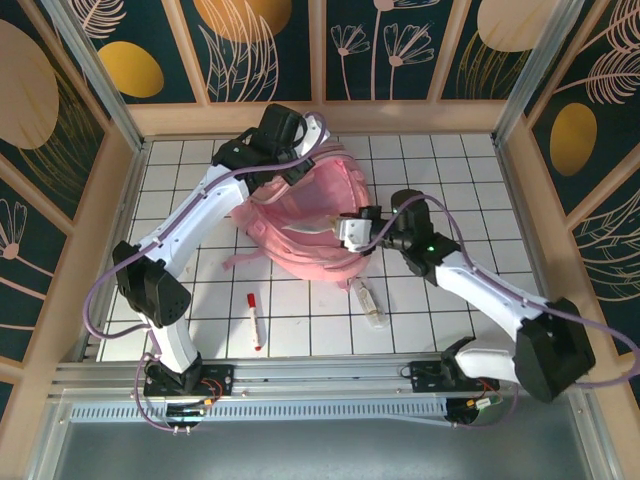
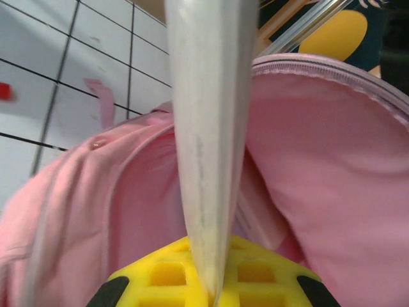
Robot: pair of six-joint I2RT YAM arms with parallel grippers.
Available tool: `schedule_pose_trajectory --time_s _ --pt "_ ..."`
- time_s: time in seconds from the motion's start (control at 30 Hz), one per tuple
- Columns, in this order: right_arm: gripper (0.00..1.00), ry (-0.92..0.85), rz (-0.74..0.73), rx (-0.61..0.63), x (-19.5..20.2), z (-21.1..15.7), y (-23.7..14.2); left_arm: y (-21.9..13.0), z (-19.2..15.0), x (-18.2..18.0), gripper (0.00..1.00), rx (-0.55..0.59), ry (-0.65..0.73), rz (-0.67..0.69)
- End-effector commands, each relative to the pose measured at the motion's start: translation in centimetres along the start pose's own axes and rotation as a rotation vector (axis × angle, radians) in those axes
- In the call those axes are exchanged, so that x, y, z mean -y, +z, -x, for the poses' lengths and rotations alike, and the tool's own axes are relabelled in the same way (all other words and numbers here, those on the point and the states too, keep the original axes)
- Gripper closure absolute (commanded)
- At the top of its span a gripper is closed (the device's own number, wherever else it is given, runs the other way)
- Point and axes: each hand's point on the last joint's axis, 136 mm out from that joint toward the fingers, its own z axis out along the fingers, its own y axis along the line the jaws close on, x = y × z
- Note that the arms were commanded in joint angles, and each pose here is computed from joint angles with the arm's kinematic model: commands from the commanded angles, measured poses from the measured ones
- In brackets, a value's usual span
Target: Pack books, pencil case, and school supplies into a backpack
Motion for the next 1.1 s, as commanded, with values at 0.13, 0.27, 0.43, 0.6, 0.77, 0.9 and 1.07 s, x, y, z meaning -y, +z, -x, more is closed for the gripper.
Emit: schedule_pose_trajectory --time_s 0.13,0.27,0.43,0.6,0.77,0.9,1.07 --pt "1.0 -0.254 -0.177 -0.041 4.0 -2.7 4.2 -3.8 5.6 -1.6 1.0 0.207 -0.005 0.029" --pt "1.0 -0.228 -0.275 -0.127 6.3 -6.6 5.8 -4.0 5.2 -1.5 1.0 0.196 -0.013 0.022" --pt "0.99 -0.343 -0.303 -0.231 7.3 -11.2 7.7 -4.1 4.5 -0.9 1.0 0.192 -0.012 0.004" --pt "0.75 -0.456 -0.233 -0.294 6.0 -12.8 11.6 -3.7 4.3 -0.6 1.0 0.19 -0.022 -0.012" --pt "0.56 -0.489 -0.172 -0.265 4.6 -11.8 12.6 -2.9 3.8 -0.3 1.0 0.171 -0.025 -0.018" --pt "0.5 -0.442 -0.209 -0.287 5.5 -10.8 10.8 -2.4 3.5 0.0 1.0 0.167 -0.027 -0.022" --pt "0.01 -0.336 -0.052 -0.28 3.0 -9.4 7.9 -1.9 3.8 0.3 1.0 0.174 -0.046 -0.036"
